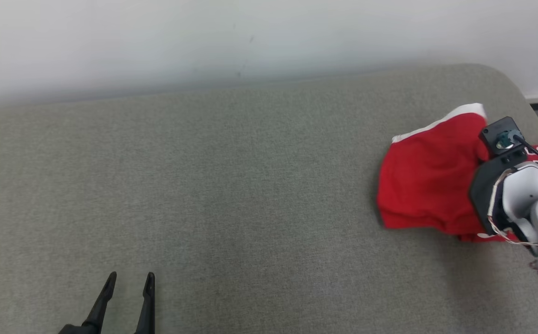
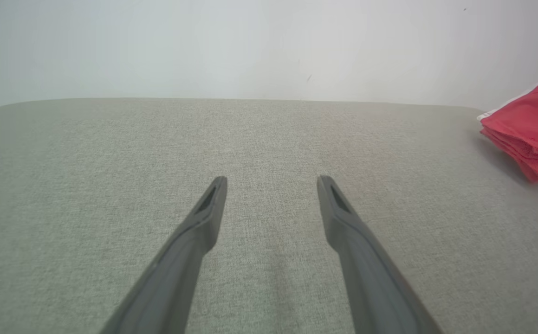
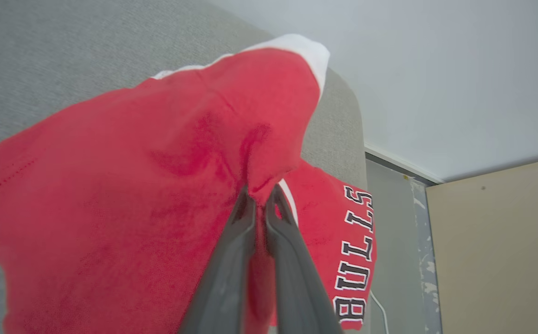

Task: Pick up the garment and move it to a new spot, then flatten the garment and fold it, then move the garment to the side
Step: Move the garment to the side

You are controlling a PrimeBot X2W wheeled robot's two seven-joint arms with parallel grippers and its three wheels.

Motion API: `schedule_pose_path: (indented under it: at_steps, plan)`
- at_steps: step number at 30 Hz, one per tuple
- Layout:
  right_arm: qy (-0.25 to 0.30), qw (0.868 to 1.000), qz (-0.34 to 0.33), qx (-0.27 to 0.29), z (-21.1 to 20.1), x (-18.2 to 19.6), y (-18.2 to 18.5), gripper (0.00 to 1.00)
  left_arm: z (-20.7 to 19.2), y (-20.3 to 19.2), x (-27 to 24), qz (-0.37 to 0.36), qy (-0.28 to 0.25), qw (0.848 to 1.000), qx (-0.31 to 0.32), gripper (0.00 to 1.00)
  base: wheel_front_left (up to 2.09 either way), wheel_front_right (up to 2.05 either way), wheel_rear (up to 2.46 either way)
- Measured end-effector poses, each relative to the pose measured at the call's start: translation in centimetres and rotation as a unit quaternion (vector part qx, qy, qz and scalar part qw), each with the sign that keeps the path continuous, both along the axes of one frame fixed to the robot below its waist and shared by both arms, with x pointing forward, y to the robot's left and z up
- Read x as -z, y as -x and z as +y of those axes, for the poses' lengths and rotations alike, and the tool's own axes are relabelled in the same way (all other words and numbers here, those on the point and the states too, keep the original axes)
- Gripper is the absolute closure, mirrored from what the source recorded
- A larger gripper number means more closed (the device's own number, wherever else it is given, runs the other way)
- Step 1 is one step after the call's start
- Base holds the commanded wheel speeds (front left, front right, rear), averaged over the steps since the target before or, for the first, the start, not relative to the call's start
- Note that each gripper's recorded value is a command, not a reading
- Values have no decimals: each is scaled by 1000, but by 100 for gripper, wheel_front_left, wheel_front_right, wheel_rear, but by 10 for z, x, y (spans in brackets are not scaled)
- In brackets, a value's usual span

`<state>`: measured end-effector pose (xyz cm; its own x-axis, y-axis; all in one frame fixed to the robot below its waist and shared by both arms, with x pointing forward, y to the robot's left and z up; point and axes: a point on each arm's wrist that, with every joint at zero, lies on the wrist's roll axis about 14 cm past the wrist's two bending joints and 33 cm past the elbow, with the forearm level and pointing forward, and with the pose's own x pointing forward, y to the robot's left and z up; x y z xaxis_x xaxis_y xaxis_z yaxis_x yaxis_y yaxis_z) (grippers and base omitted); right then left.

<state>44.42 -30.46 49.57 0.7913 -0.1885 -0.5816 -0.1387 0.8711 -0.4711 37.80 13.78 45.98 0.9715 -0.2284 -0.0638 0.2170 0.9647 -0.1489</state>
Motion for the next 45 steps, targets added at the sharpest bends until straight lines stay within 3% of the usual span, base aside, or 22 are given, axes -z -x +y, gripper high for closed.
schedule_pose_path:
  at_steps: [10, 20, 21, 23, 28, 32, 36, 40, 42, 45]
  plan:
    - [110, 994, 19, 13, -79, -4, -2, 100, -11, -18, 16, 24, -15, 999, 35, 0, 0, 0, 0]
    - [130, 987, 59, 68, -124, 30, -3, 100, -13, -17, 37, 55, -15, 998, 41, 0, 0, 0, 0]
    - [133, 987, 61, 70, -125, 33, -3, 61, -12, -16, 38, 58, -16, 997, 39, 0, 0, 0, 0]
    - [133, 987, 62, 72, -125, 39, -2, 0, -9, -15, 40, 61, -16, 997, 36, 0, 0, 0, 0]
    - [93, 992, 31, 79, -109, 46, -3, 0, -10, -15, 29, 39, -20, 998, 39, 0, 0, 0, 0]
    - [42, 996, -45, 62, -82, 33, -10, 0, -6, -15, 15, 18, -3, 1000, 21, 0, 0, 0, 0]
    - [-20, 991, -124, 38, -45, 16, -8, 0, 2, -9, -2, -9, -7, 1000, -3, 0, 0, 0, 0]
    - [-80, 977, -198, 22, -14, -4, 7, 0, 9, 6, -11, -19, -7, 999, -29, 0, 0, 0, 0]
    - [-139, 959, -247, 7, 17, -18, 23, 0, 17, 17, -22, -33, -2, 998, -52, 0, 0, 0, 0]
    - [-176, 940, -291, -13, 41, -36, 40, 0, 24, 27, -33, -49, 5, 996, -71, 0, 0, 0, 0]
